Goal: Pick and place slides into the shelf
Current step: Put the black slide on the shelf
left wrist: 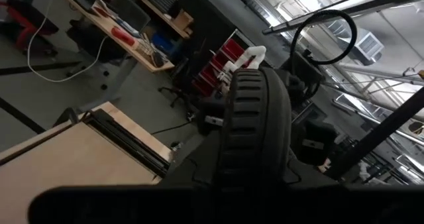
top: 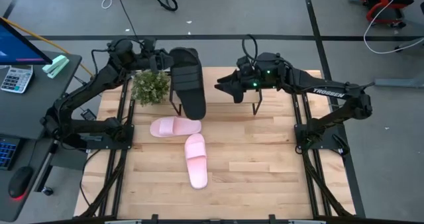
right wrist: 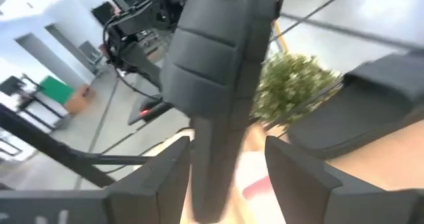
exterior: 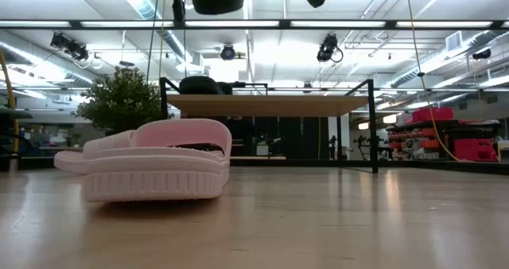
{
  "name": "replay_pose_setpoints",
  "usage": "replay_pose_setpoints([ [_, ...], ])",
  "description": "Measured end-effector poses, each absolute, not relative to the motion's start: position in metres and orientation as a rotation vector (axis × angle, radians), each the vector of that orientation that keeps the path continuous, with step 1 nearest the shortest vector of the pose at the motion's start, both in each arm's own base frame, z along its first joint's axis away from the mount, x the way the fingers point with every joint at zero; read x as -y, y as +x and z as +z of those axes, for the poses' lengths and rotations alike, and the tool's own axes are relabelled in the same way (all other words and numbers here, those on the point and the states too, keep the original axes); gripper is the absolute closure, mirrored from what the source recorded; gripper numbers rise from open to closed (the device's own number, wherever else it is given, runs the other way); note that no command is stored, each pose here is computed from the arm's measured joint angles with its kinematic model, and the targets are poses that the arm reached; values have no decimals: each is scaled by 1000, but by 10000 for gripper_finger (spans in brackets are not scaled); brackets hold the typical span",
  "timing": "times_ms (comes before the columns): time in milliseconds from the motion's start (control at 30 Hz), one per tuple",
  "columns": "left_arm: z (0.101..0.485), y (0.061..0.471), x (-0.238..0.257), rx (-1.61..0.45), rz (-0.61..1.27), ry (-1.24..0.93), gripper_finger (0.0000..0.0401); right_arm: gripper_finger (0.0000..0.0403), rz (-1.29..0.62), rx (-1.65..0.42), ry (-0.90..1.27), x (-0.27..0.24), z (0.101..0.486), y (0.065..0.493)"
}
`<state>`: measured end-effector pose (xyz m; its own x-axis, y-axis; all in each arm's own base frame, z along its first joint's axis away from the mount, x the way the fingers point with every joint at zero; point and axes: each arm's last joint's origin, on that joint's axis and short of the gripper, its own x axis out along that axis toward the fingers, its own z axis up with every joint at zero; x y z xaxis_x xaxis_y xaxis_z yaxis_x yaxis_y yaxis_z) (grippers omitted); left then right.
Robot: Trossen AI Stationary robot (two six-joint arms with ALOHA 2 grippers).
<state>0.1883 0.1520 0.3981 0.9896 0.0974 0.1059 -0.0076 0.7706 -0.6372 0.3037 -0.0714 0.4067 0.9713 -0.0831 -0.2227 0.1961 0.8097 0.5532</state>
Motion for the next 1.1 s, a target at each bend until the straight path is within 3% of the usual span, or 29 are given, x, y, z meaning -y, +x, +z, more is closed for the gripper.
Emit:
replay_pose_setpoints([
  [300, 397, 193, -150, 128, 42, -691, 308, 201, -87, -35, 704, 83, 413, 318],
  [533, 386, 209, -152, 82, 16, -722, 341, 207, -89, 63, 572, 108, 422, 312],
  [867, 378, 221, -154, 64, 3, -737, 309, 208, -76, 48, 537, 132, 417, 308],
  [1100, 379, 221, -154, 70, -1, -732, 341, 208, -26, 5, 510, 138, 398, 334],
])
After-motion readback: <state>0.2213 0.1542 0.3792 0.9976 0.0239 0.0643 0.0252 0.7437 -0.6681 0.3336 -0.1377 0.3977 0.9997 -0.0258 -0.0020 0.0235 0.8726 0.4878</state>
